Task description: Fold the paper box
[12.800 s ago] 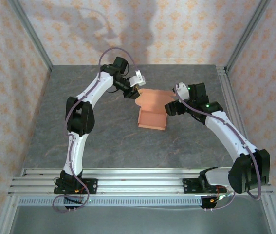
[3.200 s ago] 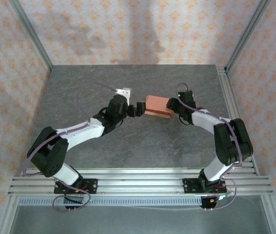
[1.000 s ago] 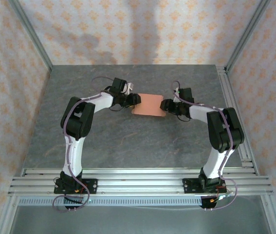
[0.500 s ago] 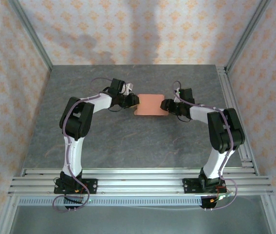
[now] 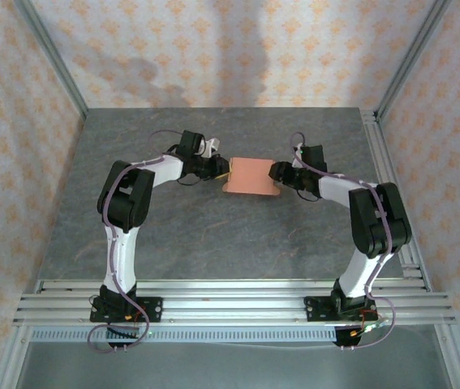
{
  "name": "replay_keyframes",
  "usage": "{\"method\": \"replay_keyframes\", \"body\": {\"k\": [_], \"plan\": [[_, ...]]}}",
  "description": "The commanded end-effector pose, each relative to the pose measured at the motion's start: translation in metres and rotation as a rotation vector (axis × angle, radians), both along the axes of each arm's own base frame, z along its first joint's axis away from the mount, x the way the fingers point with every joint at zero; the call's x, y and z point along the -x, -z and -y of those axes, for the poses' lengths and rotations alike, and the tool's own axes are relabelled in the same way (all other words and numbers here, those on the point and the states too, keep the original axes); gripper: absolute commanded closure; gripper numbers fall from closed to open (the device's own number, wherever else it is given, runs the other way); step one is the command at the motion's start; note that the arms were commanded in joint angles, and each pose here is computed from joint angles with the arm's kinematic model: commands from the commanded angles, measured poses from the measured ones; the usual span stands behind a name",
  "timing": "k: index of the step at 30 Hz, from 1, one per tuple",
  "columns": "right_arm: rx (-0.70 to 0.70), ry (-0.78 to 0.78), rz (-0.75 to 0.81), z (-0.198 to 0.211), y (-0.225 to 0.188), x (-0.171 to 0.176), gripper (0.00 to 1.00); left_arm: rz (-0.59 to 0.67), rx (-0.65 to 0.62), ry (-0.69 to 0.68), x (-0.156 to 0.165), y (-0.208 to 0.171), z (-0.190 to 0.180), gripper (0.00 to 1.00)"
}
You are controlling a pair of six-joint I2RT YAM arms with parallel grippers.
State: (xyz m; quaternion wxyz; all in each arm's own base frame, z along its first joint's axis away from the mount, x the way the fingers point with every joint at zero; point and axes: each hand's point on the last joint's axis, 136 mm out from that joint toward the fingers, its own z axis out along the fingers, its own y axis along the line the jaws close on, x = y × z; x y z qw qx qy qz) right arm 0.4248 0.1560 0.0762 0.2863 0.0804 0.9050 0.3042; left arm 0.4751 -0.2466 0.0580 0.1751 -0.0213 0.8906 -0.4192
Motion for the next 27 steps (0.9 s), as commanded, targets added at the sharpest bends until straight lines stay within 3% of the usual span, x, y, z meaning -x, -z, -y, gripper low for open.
{"method": "replay_keyframes", "body": {"k": [1, 7, 10, 14, 27], "plan": [[-0.036, 0.043, 0.038, 0.005, -0.014, -0.004, 0.42, -0.012, 0.019, 0.029, 0.002, 0.013, -0.005, 0.84], [-0.123, 0.085, 0.019, 0.000, -0.016, -0.009, 0.24, -0.022, 0.026, 0.019, 0.000, 0.017, -0.011, 0.84], [-0.215, 0.075, 0.018, -0.011, -0.022, -0.013, 0.20, -0.026, 0.024, 0.021, 0.000, 0.019, -0.011, 0.84], [-0.312, 0.055, 0.004, -0.023, -0.023, -0.017, 0.19, -0.035, 0.028, 0.016, 0.000, 0.021, -0.012, 0.84], [-0.351, 0.048, -0.064, -0.029, -0.004, -0.017, 0.21, -0.059, 0.052, -0.015, -0.002, 0.026, -0.021, 0.83]]}}
